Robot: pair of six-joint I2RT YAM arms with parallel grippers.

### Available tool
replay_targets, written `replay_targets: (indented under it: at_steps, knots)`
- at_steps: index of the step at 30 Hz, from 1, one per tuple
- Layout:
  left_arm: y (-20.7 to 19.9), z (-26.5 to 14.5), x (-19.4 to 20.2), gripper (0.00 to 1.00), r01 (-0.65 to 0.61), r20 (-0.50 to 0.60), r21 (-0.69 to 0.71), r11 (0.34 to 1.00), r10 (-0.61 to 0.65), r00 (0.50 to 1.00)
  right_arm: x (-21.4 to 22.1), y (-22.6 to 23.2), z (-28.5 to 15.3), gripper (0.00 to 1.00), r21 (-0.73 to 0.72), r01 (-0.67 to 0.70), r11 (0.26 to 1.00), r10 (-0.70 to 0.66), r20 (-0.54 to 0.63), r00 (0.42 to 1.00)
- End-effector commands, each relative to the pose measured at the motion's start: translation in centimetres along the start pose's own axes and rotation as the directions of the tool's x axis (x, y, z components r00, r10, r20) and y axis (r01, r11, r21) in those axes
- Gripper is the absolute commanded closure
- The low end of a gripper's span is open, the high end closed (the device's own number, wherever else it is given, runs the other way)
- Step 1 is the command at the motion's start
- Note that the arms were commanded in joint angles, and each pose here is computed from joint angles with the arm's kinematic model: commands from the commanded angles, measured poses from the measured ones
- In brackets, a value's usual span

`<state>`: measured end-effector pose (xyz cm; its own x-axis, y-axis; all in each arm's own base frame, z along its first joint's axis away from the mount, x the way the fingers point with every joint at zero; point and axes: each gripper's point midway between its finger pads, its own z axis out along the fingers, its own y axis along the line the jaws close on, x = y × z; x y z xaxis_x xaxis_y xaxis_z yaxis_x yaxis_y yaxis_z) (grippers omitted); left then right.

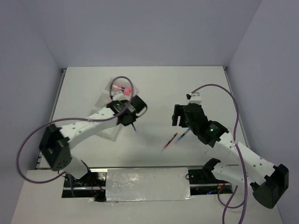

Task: Sort the stationery into containers
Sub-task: Pick up the pen from the center of the board, then place the pen in the storage box.

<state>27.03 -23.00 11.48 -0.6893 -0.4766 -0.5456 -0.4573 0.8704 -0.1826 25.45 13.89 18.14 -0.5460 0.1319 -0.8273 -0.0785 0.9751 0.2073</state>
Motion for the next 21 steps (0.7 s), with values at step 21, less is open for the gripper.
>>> replay_targets:
  at_steps: [21]
  knots:
    - [16.6, 5.2, -13.8, 0.69, 0.162, 0.221, -0.219, 0.962, -0.113, 0.969, 1.2, 3.8, 3.0, 0.20, -0.126, 0.012, 0.992, -0.022, -0.083, 0.996]
